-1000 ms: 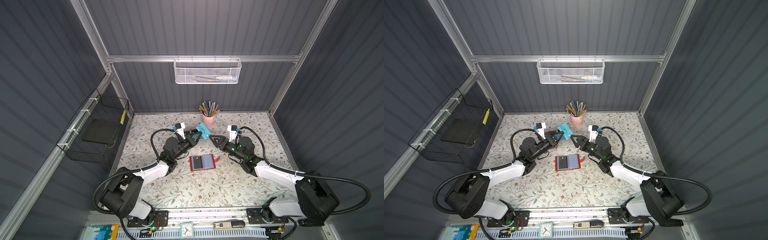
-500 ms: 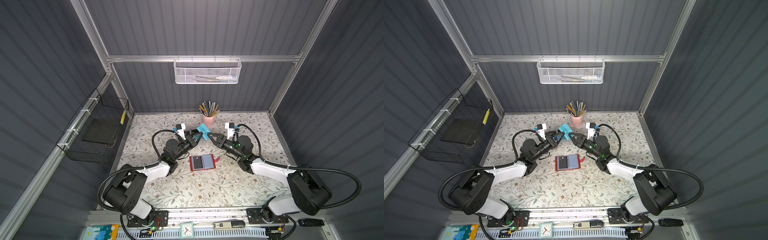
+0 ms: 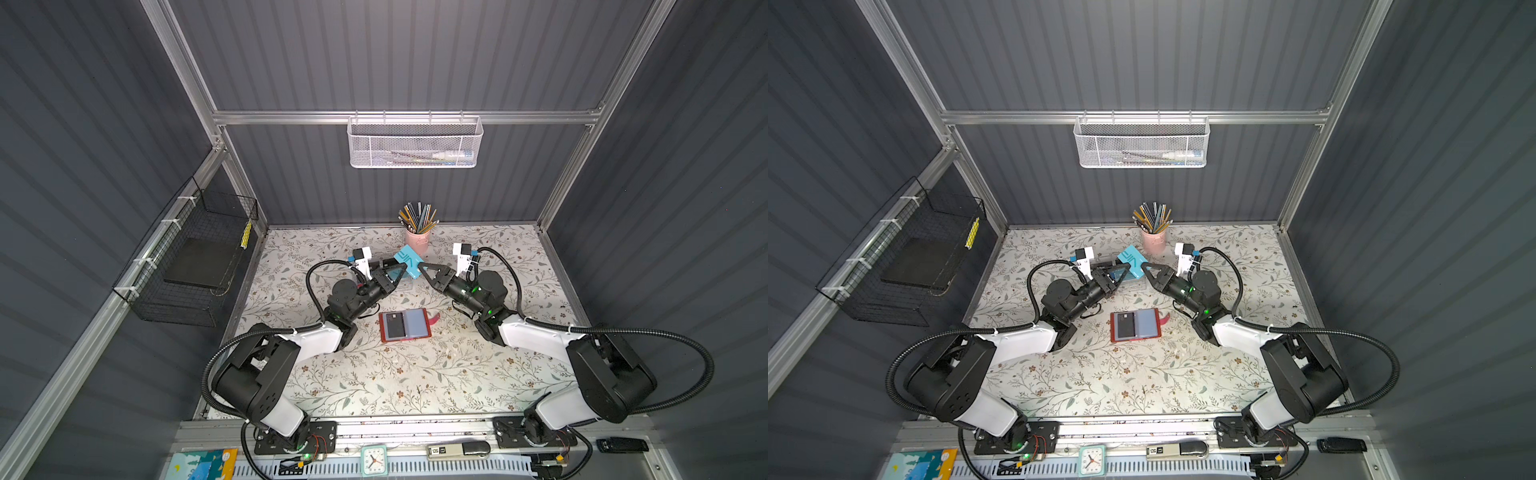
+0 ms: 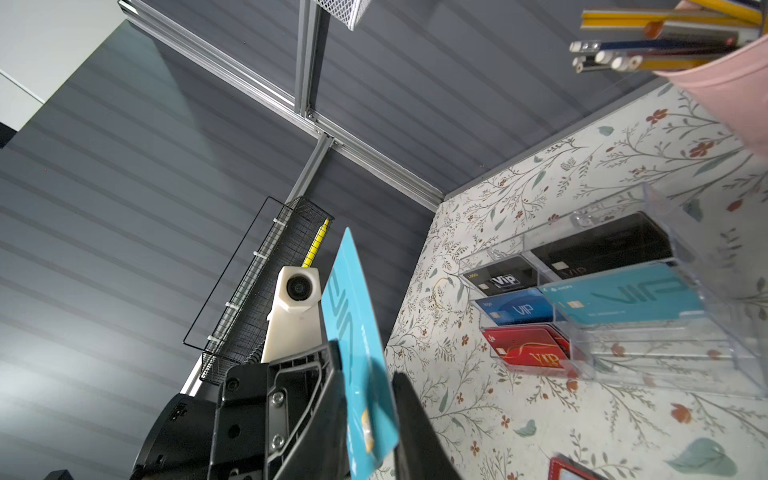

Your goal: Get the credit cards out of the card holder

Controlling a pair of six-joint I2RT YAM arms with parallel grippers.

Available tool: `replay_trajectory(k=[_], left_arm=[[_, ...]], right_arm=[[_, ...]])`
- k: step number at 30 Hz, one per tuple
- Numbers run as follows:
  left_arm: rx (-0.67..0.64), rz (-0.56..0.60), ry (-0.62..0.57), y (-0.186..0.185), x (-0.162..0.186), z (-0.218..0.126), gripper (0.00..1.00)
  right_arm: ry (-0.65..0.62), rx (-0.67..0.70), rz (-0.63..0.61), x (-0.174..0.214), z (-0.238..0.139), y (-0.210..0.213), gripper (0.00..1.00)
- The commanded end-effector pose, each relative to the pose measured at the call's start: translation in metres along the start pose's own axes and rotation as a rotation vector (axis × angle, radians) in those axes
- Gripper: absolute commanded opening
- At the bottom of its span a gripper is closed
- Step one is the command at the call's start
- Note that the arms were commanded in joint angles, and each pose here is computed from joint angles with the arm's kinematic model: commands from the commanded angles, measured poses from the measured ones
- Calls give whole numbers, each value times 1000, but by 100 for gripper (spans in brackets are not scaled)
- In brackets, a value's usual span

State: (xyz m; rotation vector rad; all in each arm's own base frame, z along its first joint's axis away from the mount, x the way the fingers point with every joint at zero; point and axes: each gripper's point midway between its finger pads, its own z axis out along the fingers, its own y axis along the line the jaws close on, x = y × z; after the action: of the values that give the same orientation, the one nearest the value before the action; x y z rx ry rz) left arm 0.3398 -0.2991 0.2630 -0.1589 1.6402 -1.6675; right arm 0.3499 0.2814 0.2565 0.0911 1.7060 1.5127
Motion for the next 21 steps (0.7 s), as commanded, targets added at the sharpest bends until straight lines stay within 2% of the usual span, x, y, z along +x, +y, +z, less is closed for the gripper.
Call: replay_trajectory(k=[1, 7, 10, 12, 14, 16, 20, 21], left_arm=[[19, -1, 30, -3, 7, 0, 0], [21, -12, 31, -1, 9, 3, 0], [20, -14, 31, 0, 8, 4, 9], [22, -13, 31, -1, 8, 5, 11], [18, -13, 28, -1, 7, 5, 20], [17, -12, 20, -3, 5, 5, 38], [6, -7, -6, -5, 0, 1, 55], [8, -7, -17, -7, -2, -1, 57]], right_arm=[[-22, -52, -23, -7, -1, 12, 17], [-24, -59, -11, -7, 0, 11, 6], [-28, -60, 0, -7, 1, 9, 3], [-33, -66, 9, -7, 1, 9, 2], [-47, -74, 19, -8, 1, 8, 0], [-64, -71, 33, -10, 0, 5, 0], [-141, -36, 36, -20, -5, -3, 0], [-164, -29, 36, -23, -7, -4, 0]])
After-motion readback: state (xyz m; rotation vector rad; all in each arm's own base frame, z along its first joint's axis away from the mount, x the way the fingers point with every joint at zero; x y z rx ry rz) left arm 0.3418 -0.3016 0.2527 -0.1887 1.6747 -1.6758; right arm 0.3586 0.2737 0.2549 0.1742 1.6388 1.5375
